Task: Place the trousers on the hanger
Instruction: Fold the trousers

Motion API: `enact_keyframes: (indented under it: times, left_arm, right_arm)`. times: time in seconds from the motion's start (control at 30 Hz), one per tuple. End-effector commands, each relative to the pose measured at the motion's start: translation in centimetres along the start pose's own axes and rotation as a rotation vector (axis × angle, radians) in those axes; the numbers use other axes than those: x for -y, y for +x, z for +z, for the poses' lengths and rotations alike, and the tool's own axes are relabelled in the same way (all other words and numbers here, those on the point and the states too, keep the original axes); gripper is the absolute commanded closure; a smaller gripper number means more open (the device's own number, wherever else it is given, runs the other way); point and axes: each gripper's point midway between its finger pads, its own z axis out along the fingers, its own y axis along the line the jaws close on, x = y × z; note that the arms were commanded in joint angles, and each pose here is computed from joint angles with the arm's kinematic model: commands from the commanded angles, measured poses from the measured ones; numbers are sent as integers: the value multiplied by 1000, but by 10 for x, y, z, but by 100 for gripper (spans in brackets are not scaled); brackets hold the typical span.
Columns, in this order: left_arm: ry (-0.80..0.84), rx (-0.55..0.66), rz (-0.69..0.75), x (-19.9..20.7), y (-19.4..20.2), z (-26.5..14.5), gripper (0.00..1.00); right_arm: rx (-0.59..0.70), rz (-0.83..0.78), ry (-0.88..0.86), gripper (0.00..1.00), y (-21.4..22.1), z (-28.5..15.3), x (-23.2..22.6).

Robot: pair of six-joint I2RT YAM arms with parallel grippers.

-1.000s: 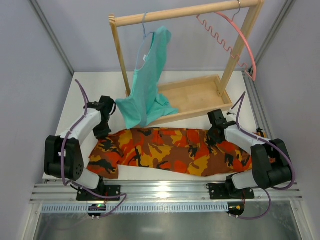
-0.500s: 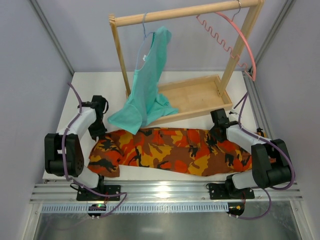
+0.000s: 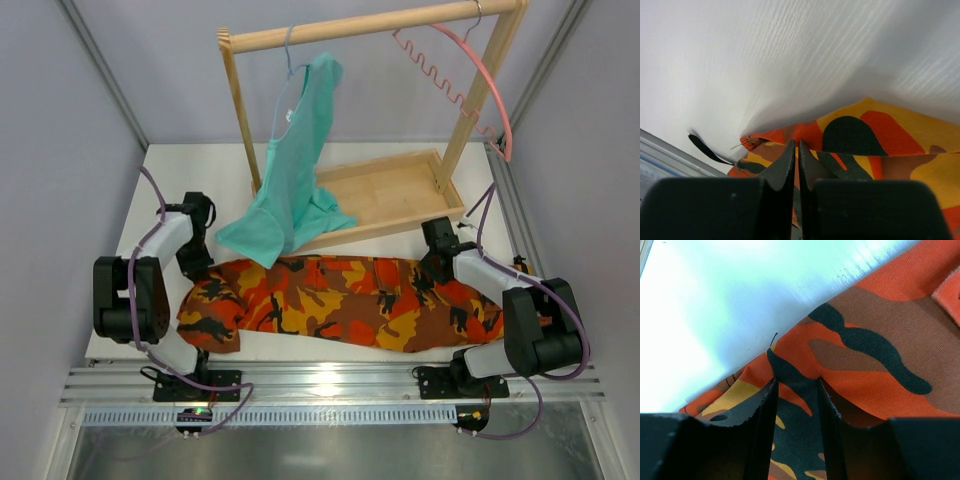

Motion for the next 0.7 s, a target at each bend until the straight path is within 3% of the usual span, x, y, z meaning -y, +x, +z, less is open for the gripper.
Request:
enact_keyframes:
  times: [0.0,0.13,0.17,0.2,0.57,0.6,0.63,0.67]
  left_arm:
    - [-15,26,1,-3,-13,5,99]
    - [-72,27,-14,-13,-18,5,100]
    - [-76,32,-17,-14,-20,5,100]
    - [-78,32,-16,-14,-19,4,100]
    - [-143,39,-61,-31,-27,3,100]
    - [-135,47,-67,-30,-29,0,99]
    - [-119,60,-81,-29,-35,-7,100]
    - [-107,68,-89,-27,-38,-11,100]
  right_arm:
    - [25,-8,31,61,-7,5,6]
    - [38,-6,47,78,-11,5,10]
    - [40,-2,55,91,-12,6,12]
    - [45,4,69,96,-14,6,15]
    - [32,32,78,95,-33,-2,14]
    - [29,38,75,90,-35,-5,13]
    - [18,60,93,76,-38,-11,13]
    - [25,74,119,69,-42,-13,16]
